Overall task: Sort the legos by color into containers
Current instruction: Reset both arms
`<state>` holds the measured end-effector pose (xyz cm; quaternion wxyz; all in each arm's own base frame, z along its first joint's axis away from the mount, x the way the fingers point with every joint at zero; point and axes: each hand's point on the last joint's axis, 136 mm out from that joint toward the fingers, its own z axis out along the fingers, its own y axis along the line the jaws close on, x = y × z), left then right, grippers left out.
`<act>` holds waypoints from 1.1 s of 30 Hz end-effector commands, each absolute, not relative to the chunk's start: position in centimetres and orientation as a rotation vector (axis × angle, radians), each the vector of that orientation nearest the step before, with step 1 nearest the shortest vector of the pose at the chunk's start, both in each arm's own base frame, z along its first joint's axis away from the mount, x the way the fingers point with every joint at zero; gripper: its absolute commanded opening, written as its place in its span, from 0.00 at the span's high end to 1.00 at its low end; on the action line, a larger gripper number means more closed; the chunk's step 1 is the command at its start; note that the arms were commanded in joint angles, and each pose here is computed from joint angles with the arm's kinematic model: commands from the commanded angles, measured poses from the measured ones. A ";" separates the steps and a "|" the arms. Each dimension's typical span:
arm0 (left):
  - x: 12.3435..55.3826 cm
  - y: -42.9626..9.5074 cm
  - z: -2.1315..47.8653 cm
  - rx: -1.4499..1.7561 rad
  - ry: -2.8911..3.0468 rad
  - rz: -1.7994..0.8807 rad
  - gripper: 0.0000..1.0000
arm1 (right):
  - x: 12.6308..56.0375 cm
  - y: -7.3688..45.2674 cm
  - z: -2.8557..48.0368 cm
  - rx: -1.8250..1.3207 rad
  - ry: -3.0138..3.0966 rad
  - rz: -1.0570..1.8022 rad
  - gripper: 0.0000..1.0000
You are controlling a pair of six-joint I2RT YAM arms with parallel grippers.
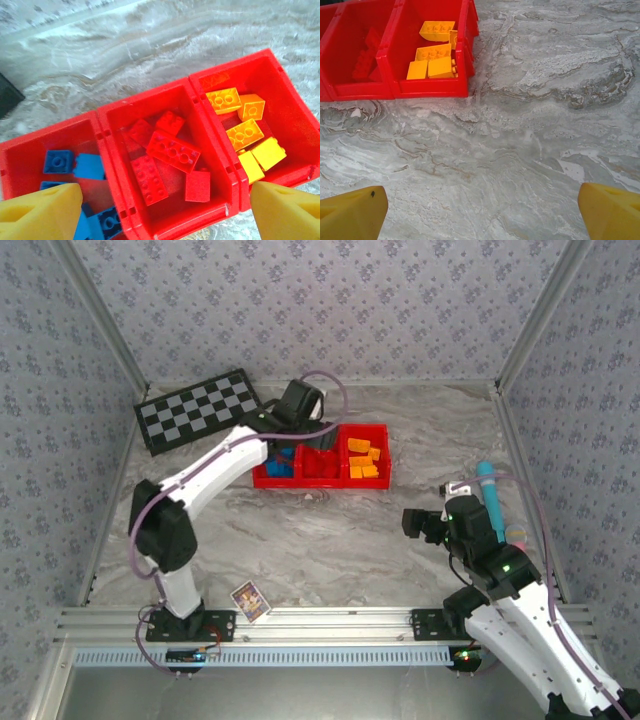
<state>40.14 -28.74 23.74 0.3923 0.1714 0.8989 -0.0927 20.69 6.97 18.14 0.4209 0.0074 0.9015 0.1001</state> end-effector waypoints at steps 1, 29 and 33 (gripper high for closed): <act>39.7 -26.6 26.9 0.367 2.150 -0.205 0.13 | 21.5 6.4 18.8 0.066 2.224 0.221 0.00; 31.1 0.5 16.8 -0.505 1.788 0.208 0.00 | 33.7 -2.9 11.8 0.157 1.906 -0.097 0.00; 31.8 0.1 16.6 -0.439 1.803 0.173 0.00 | 37.0 -0.5 11.6 0.027 1.921 -0.031 0.00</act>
